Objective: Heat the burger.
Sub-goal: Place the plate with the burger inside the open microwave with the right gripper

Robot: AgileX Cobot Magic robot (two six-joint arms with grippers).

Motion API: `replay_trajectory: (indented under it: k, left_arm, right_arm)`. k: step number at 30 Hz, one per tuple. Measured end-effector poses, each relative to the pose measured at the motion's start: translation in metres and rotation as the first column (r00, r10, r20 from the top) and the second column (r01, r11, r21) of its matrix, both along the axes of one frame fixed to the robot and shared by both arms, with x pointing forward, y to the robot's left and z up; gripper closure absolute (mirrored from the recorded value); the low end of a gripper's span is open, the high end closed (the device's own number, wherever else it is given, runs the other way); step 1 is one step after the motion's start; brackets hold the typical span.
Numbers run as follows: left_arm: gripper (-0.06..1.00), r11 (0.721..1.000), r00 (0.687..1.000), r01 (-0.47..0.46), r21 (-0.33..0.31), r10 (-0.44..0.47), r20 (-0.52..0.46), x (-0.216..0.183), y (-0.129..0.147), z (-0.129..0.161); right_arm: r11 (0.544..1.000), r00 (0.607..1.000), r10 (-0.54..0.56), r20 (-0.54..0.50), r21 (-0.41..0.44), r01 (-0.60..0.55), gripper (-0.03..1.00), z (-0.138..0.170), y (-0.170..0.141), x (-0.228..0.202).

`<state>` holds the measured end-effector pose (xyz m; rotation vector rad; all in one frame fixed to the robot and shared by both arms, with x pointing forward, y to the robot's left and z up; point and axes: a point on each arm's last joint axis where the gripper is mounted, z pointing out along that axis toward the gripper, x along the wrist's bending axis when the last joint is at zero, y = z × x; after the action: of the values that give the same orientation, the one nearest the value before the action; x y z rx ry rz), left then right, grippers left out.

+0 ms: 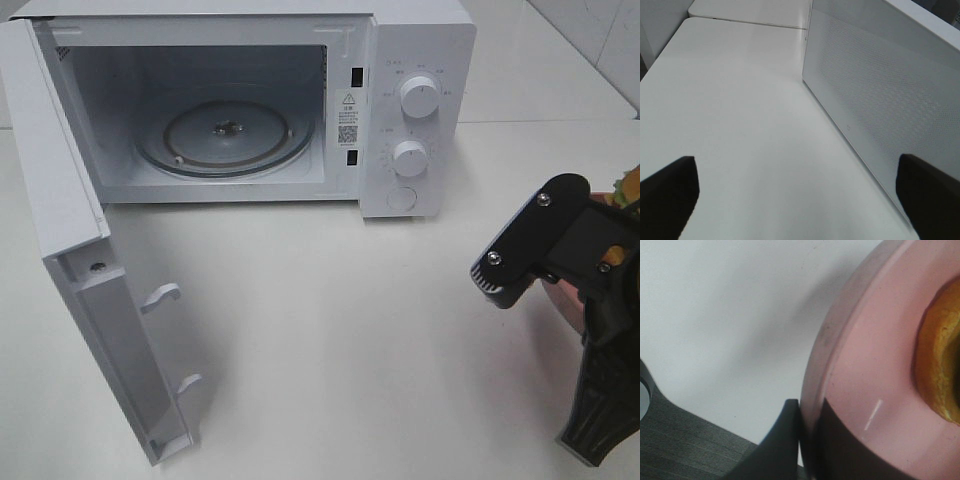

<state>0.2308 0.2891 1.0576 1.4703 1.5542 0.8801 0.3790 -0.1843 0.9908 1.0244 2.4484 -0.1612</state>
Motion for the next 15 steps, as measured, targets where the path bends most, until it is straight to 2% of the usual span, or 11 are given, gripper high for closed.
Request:
replay_trajectory:
  k: [3, 5, 15]
  left_arm:
    - [-0.05, 1.0, 1.0, 0.0, 0.0, 0.0, 0.0, 0.0, 0.0, 0.0]
    - [-0.05, 1.0, 1.0, 0.0, 0.0, 0.0, 0.0, 0.0, 0.0, 0.0]
    - [-0.05, 1.0, 1.0, 0.0, 0.0, 0.0, 0.0, 0.0, 0.0, 0.0]
  right_arm:
    - [1.0, 1.0, 0.011, 0.001, -0.001, -0.011, 0.94, 0.0, 0.001, -0.001]
    - [0.997, 0.997, 0.075, 0.004, -0.017, -0.075, 0.94, 0.001, 0.007, -0.006]
    - [0.98, 0.982, 0.189, -0.023, -0.051, -0.19, 0.94, -0.007, 0.007, -0.023]
